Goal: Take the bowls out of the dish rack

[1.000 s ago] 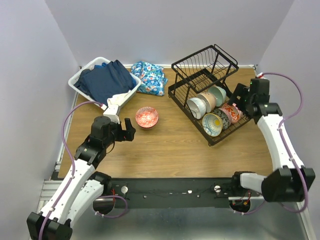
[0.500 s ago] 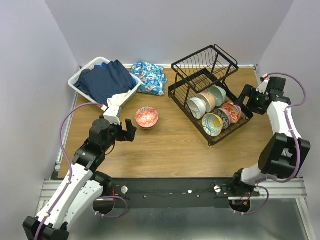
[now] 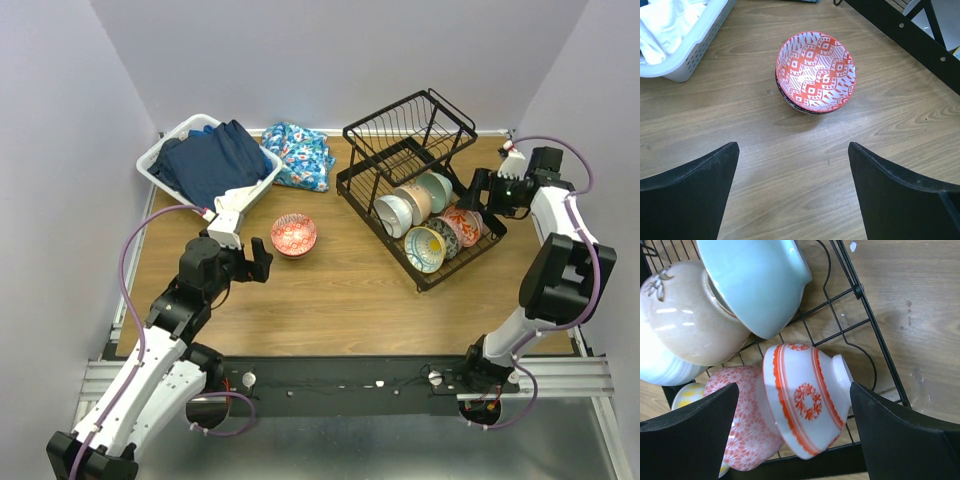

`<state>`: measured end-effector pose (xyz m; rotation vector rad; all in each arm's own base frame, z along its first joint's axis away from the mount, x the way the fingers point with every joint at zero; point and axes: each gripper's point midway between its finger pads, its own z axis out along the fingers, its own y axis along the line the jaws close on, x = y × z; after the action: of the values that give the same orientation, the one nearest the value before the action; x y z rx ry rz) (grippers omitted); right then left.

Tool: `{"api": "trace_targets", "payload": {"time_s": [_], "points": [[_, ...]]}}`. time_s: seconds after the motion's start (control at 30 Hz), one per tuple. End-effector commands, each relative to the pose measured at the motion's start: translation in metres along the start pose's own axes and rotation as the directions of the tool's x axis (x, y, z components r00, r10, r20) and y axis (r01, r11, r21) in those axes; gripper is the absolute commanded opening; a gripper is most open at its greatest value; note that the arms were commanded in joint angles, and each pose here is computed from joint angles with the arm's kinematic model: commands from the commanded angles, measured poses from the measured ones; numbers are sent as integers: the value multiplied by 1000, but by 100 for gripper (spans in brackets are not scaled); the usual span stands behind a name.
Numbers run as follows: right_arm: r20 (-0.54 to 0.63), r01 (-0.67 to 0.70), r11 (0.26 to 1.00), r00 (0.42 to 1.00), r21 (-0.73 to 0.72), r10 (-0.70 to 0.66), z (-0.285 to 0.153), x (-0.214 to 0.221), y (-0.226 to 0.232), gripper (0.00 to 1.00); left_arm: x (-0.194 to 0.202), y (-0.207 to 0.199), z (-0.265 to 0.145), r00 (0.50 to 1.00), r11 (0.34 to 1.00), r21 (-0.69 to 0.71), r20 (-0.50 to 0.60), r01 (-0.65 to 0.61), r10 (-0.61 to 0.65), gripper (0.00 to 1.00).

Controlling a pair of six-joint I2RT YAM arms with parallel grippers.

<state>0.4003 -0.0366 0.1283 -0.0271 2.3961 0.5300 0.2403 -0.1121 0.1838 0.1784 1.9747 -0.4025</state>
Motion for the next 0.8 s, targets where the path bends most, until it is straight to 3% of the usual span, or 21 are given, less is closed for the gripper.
{"api": "trace_targets", "payload": {"time_s": [0.0, 0.43, 0.77], "points": [[-15, 36, 997, 999, -65, -37, 5, 0, 1, 100, 0, -2, 3, 1000, 1000, 14, 7, -19, 19, 99], [-84, -16, 985, 996, -170, 1, 33, 25, 1, 100, 3, -2, 7, 1000, 1000, 12, -10, -22, 23, 99], [-66, -6, 979, 998, -203, -8, 26, 18, 10, 82, 5, -2, 8, 1000, 1000, 12, -15, -21, 21, 99]]}}
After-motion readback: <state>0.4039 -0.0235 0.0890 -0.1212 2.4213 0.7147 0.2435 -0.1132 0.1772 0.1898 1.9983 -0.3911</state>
